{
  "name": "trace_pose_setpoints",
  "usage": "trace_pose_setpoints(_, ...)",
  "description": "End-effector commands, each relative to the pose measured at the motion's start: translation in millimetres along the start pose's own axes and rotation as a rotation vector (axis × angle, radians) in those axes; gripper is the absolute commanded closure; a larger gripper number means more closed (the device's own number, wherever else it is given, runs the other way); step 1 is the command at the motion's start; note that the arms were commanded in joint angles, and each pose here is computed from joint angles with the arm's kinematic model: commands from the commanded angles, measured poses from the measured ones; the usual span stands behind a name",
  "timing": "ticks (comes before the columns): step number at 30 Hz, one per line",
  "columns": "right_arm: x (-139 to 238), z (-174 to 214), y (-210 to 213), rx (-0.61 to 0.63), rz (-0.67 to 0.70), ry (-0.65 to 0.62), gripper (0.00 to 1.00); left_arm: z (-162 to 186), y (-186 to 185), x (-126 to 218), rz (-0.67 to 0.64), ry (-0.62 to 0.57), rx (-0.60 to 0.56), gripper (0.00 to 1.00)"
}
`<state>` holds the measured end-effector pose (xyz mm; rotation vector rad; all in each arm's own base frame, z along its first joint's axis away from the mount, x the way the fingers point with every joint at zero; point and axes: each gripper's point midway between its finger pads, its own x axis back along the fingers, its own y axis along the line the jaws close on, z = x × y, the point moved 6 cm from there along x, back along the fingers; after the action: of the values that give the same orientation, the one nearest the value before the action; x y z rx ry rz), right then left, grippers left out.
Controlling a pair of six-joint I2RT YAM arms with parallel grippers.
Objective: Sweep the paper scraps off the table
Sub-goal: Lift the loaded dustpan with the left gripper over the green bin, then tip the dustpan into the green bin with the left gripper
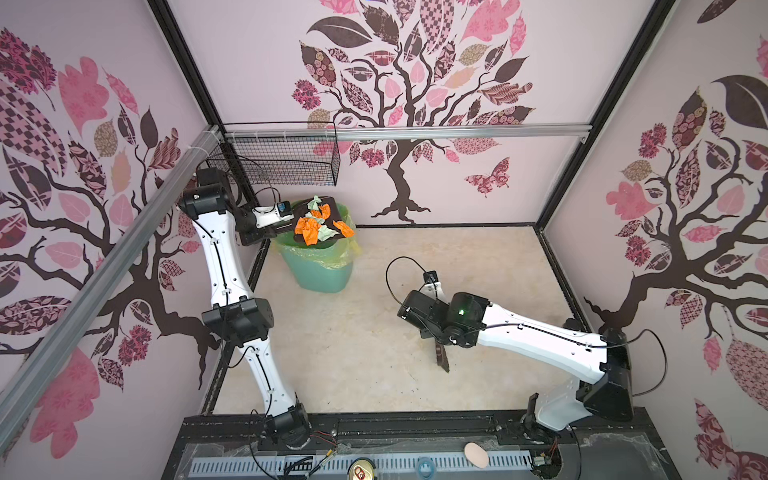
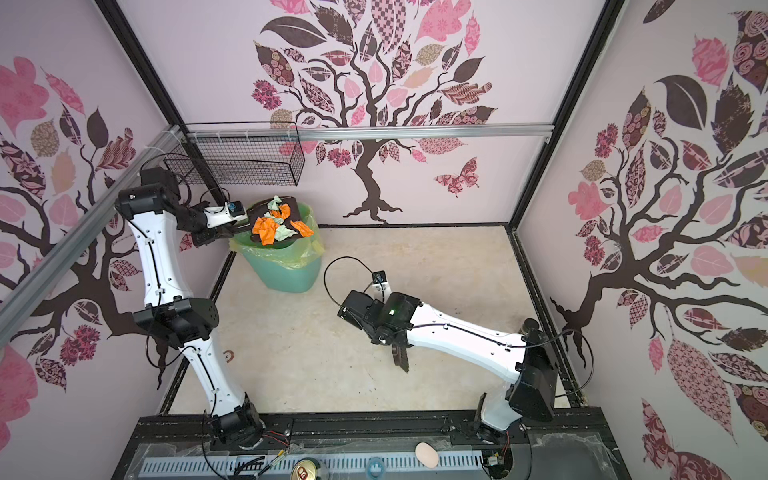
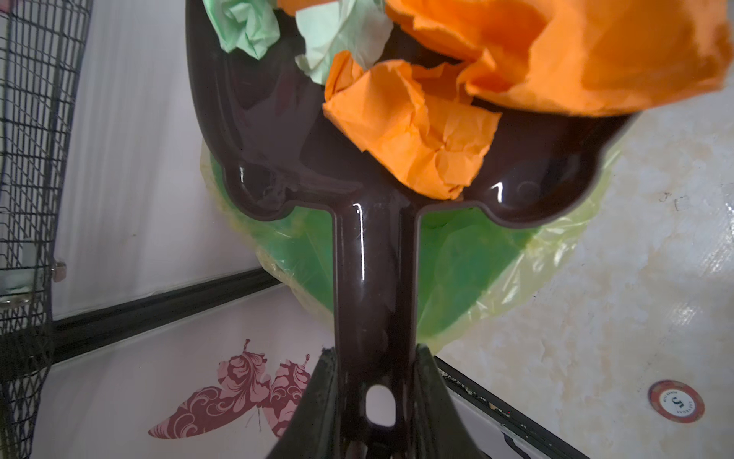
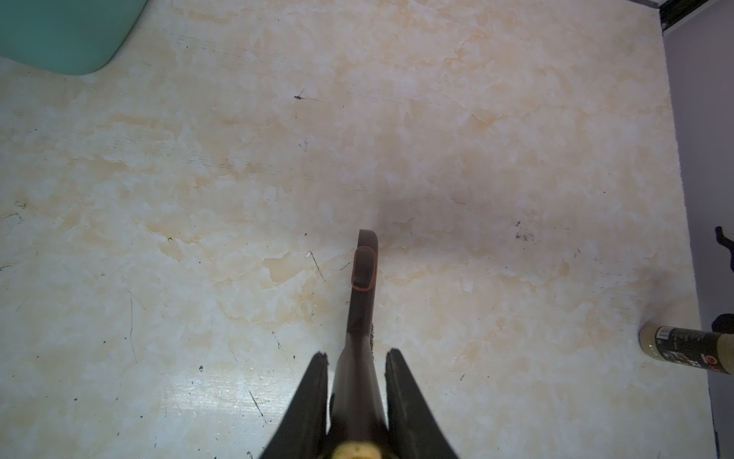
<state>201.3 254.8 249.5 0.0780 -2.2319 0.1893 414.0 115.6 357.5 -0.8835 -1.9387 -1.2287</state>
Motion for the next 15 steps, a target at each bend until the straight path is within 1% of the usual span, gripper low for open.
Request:
trace_pose_setpoints(1,-24,31,3,0.08,0.049,0.162,1.0,14,-19,3,0.108,0.007,0.099,0.97)
trace_pose_setpoints(5,-29,35,6,0.091,0.045,0.186,1.0,36,-12,-2,0.09,0.02,0.139,0.97)
trace_pose_setpoints(8,-32,37,9,0.102,0.043,0.201,1.0,41,-12,-3,0.089,0.034,0.143,0.97)
trace_pose_setpoints(11,-34,37,12,0.105,0.04,0.205,1.0,41,-2,-2,0.034,0.066,0.115,0.97)
trace_pose_setpoints(14,-34,34,14,0.102,0.036,0.201,1.0,32,7,4,-0.029,0.106,0.046,0.97)
trace_pose_setpoints(15,-34,34,16,0.102,0.033,0.199,1.0,31,10,4,-0.047,0.146,0.008,0.97)
